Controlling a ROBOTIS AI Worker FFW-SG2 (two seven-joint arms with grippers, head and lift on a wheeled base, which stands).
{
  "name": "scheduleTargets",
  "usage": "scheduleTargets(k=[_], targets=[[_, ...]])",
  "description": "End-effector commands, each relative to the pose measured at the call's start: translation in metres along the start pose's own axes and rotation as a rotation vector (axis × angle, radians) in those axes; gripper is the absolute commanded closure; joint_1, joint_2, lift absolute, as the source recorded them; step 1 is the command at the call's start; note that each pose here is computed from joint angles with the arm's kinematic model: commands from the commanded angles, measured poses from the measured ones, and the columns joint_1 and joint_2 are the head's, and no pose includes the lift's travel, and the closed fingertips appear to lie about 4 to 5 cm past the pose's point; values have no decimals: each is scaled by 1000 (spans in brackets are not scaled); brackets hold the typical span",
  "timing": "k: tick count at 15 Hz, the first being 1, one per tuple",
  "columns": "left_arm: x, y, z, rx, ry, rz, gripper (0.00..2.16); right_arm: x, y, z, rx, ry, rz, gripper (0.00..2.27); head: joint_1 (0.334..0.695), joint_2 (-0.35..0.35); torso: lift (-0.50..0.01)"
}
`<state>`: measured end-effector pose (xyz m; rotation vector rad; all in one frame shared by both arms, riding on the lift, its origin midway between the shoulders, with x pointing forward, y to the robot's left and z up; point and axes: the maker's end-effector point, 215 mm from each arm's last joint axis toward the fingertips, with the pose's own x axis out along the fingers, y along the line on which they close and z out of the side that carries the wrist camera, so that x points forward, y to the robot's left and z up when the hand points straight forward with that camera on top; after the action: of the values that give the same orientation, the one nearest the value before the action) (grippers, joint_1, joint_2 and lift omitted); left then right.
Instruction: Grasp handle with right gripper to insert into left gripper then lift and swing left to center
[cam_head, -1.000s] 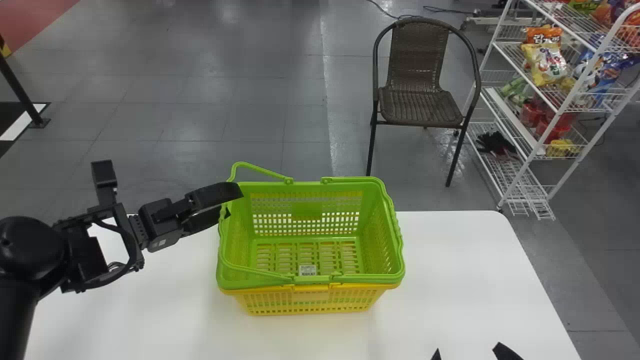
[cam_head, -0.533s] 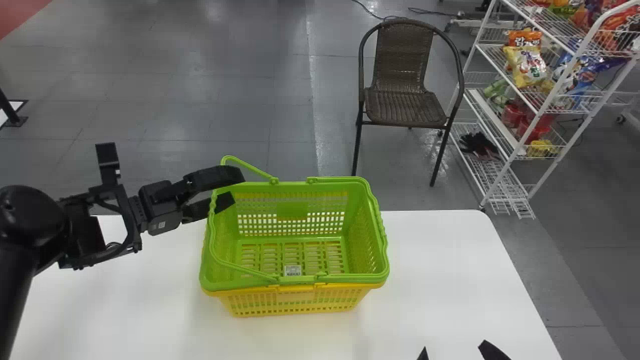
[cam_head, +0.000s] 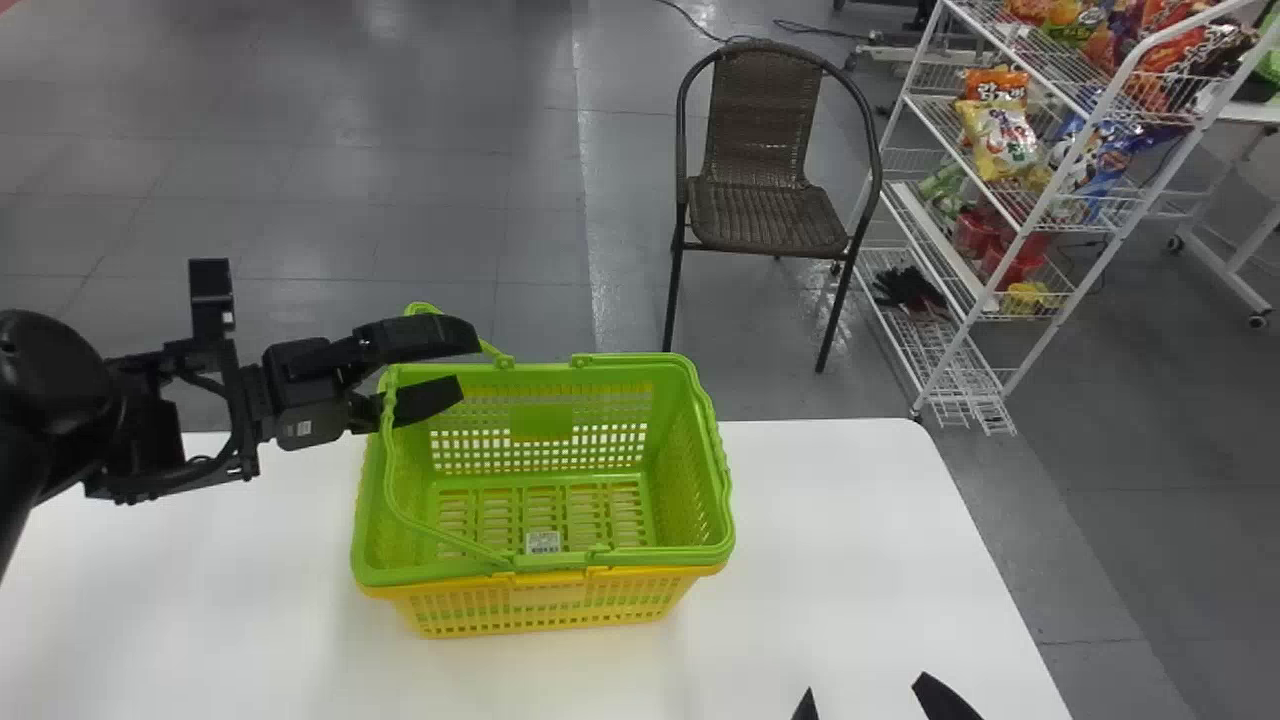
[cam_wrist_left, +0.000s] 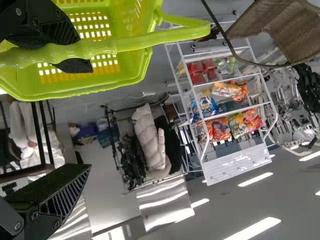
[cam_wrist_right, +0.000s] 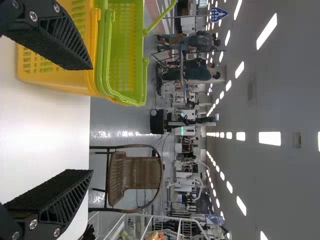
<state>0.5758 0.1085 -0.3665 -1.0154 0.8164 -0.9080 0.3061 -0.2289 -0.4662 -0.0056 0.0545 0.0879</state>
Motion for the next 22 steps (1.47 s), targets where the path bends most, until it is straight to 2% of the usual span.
scheduleTargets(k=[1, 6, 10, 12, 13, 15, 16, 22], targets=[[3, -2, -6, -9, 50, 8, 147, 5, -7, 1, -8, -6, -11, 73, 695, -152, 0], [8, -7, -27, -40, 146, 26, 147, 36, -32, 8, -41, -15, -35, 73, 695, -185, 0], [12, -17, -33, -57, 187, 21, 147, 62, -39, 8, -63, 4, -30, 124, 695, -210, 0], [15, -23, -36, -68, 202, 15, 147, 70, -38, 13, -71, -6, -26, 508, 695, -214, 0], [17, -27, -37, -73, 212, 10, 147, 74, -37, 12, -80, 3, -21, 836, 695, -217, 0], [21, -33, -34, -62, 215, 6, 147, 82, -37, 12, -86, 14, -34, 1794, 695, -219, 0], [24, -35, -34, -57, 222, 7, 147, 87, -37, 10, -92, 26, -33, 1959, 695, -220, 0], [29, -33, -31, -31, 205, 9, 147, 124, -34, -6, -135, 109, -52, 2040, 695, -220, 0]])
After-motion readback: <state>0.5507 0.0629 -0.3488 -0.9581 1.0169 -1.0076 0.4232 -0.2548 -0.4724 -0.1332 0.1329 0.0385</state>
